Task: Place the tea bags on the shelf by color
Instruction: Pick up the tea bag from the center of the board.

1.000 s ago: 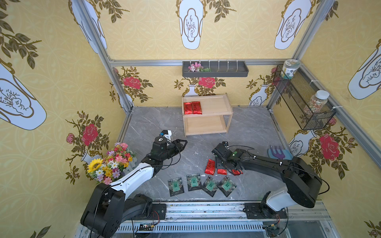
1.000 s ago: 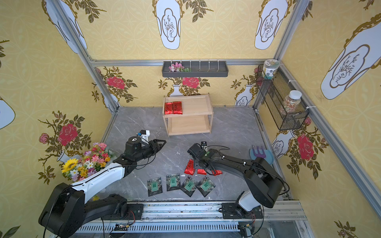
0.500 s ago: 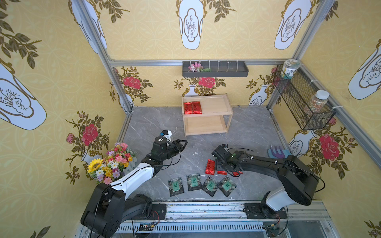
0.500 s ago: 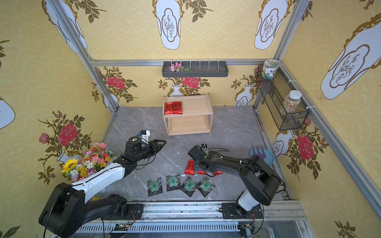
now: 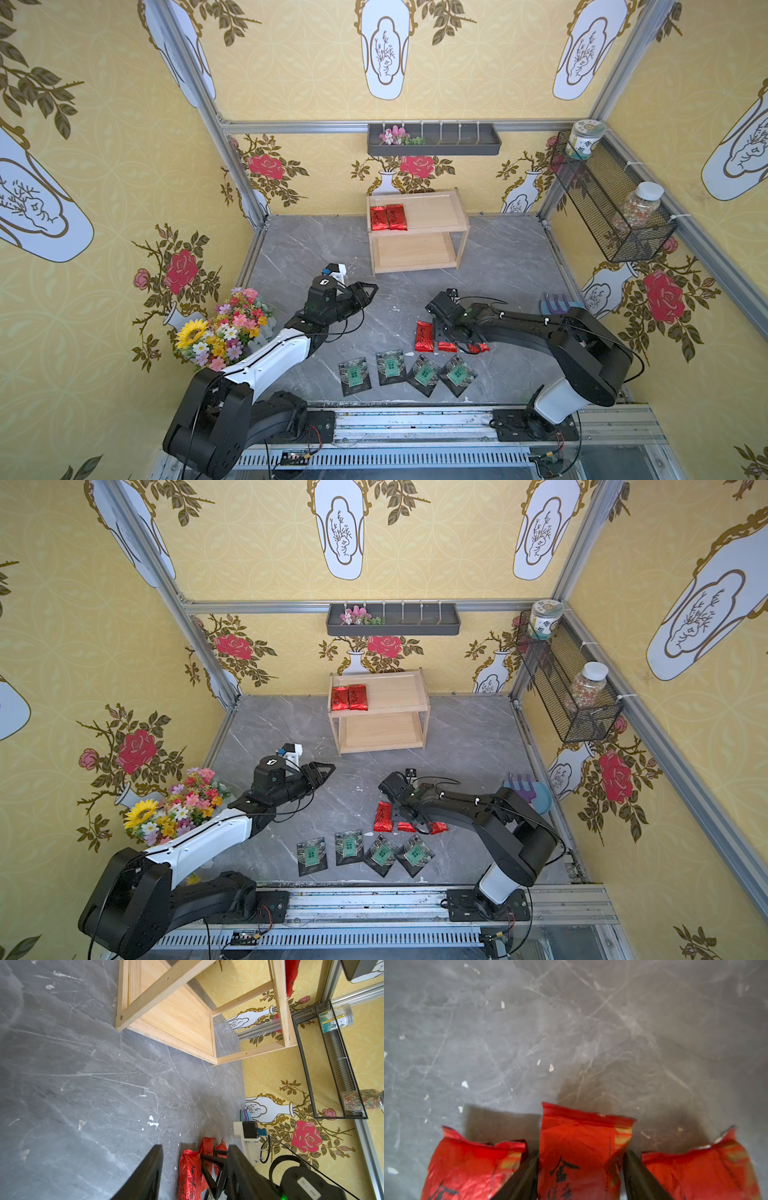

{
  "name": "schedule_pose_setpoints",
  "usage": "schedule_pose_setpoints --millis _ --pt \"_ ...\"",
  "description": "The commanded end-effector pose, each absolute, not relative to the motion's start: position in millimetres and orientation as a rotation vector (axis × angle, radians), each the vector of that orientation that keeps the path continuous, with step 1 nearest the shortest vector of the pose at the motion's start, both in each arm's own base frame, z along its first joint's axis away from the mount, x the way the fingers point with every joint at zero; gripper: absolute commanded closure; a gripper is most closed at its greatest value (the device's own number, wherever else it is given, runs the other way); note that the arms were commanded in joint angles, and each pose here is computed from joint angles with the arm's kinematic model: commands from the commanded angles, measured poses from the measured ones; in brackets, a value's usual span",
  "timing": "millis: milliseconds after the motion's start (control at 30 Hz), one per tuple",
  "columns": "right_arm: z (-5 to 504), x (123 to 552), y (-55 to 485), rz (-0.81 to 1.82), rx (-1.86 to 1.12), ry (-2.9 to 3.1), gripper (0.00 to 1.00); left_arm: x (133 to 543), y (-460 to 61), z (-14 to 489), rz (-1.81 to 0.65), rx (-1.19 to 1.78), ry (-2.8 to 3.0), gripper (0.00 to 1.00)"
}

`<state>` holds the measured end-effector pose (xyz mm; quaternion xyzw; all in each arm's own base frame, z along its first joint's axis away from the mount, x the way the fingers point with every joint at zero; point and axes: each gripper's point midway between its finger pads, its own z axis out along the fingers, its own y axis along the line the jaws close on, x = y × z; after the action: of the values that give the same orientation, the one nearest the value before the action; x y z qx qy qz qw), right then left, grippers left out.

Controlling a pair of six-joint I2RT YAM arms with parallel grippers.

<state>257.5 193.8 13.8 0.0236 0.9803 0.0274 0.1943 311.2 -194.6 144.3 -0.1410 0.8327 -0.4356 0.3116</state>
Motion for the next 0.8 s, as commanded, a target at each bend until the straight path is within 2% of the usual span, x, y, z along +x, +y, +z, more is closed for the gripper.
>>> schedule_pose_setpoints --millis 0,533,767 --pt "10.7 256.3 194.6 0.081 0.058 2.76 0.38 311.1 -195.6 143.5 -1.145 -0.353 2.204 0.45" --pt "39.3 266.6 191.8 0.05 0.03 2.698 0.43 315.5 -198.1 150.7 -1.152 -0.34 2.192 0.45" --pt "94.7 290.1 204.1 0.098 -0.025 2.605 0.43 319.9 -200.8 162.8 -1.162 -0.327 2.177 0.45"
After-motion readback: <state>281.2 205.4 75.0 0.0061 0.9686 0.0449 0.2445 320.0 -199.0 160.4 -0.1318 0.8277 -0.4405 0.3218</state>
